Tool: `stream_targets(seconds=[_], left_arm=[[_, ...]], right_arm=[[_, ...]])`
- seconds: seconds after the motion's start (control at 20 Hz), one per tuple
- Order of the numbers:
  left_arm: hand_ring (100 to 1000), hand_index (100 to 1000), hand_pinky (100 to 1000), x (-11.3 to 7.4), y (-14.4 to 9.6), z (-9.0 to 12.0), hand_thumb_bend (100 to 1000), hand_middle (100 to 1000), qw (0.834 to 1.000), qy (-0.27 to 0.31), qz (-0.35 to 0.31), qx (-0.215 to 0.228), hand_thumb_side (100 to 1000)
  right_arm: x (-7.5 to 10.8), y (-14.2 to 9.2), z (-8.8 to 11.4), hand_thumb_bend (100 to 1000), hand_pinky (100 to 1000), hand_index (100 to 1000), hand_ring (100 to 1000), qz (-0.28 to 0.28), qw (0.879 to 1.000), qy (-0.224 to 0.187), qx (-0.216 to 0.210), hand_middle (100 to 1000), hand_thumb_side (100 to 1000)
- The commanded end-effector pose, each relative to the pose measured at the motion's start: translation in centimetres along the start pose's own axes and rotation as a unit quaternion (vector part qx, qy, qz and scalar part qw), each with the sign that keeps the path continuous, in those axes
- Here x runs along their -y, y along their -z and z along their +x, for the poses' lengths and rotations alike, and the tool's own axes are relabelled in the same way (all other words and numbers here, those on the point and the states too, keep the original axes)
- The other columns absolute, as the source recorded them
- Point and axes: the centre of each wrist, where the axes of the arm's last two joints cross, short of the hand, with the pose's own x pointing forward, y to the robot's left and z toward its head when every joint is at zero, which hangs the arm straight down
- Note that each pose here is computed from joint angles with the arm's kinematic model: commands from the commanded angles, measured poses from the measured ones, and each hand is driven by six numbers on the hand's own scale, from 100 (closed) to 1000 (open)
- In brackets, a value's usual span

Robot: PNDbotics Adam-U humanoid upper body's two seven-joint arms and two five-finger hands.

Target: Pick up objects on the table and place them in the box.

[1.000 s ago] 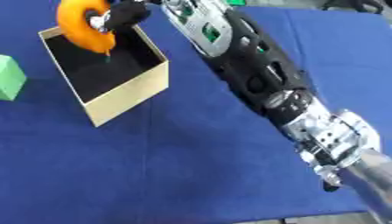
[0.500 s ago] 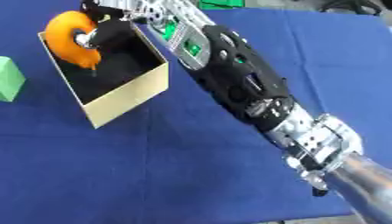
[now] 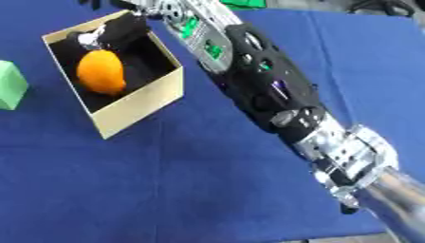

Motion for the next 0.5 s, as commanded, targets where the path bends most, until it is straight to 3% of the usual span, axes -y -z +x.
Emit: stream_targets(seconds=[0.05, 0.35, 0.5], left_arm=[[689, 803, 518, -0.6, 0.5, 0.3, 200, 708, 1.0, 0.004, 0.005, 0.011, 1000], [688, 802, 517, -0.6, 0.3, 0.2, 200, 708, 1.0, 0.007, 0.006, 0.007, 1000], [688, 801, 517, -0.8, 0.1, 0.0, 200, 708, 1.0, 0.013, 0.008, 0.003, 1000]], right_arm=[[2.5, -1.4, 0.0, 266, 953, 933, 957, -0.037, 0.999, 0.006, 0.008, 810, 754], [4.6, -3.8, 0.3, 231, 953, 933, 954, -0.087, 0.995, 0.038, 0.019, 807, 747], [5.6, -6.9, -0.8, 185, 940, 929, 949, -0.117, 0.992, 0.039, 0.009, 811, 749]])
